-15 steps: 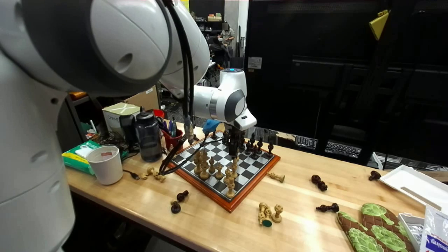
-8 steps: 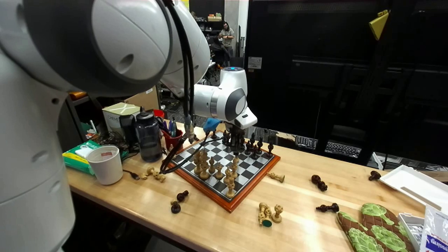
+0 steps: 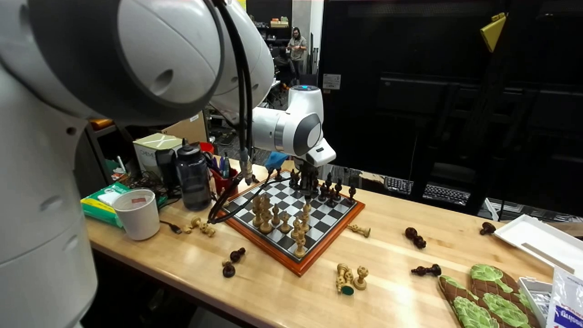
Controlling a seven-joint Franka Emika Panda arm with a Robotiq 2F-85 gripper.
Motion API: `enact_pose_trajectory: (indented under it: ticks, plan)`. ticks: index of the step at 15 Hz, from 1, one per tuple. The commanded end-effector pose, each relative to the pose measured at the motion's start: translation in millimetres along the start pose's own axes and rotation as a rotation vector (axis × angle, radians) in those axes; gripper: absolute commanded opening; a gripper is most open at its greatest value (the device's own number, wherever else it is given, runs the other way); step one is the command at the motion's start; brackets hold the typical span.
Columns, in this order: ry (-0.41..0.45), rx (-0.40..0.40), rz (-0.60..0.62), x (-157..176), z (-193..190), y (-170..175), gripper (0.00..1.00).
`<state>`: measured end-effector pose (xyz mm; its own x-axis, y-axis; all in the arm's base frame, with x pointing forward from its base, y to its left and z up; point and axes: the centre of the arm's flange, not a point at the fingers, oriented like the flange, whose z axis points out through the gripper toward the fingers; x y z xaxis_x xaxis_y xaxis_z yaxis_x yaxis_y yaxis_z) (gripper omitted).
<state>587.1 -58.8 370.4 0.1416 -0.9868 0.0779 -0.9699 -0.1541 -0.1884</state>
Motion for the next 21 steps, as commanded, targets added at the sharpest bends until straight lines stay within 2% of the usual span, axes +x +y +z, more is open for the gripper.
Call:
enact_pose_trajectory:
  ticks: [1, 9, 15, 21]
  plan:
    - [-0.007, 0.022, -0.006, 2.8, -15.4, 4.6, 0.03]
    - [0.060, 0.075, 0.014, 12.5, -78.4, 20.1, 0.03]
    - [0.116, 0.039, 0.086, 25.7, -120.6, 58.5, 0.03]
    - [0.091, 0.025, 0.150, 33.8, -122.0, 97.0, 0.03]
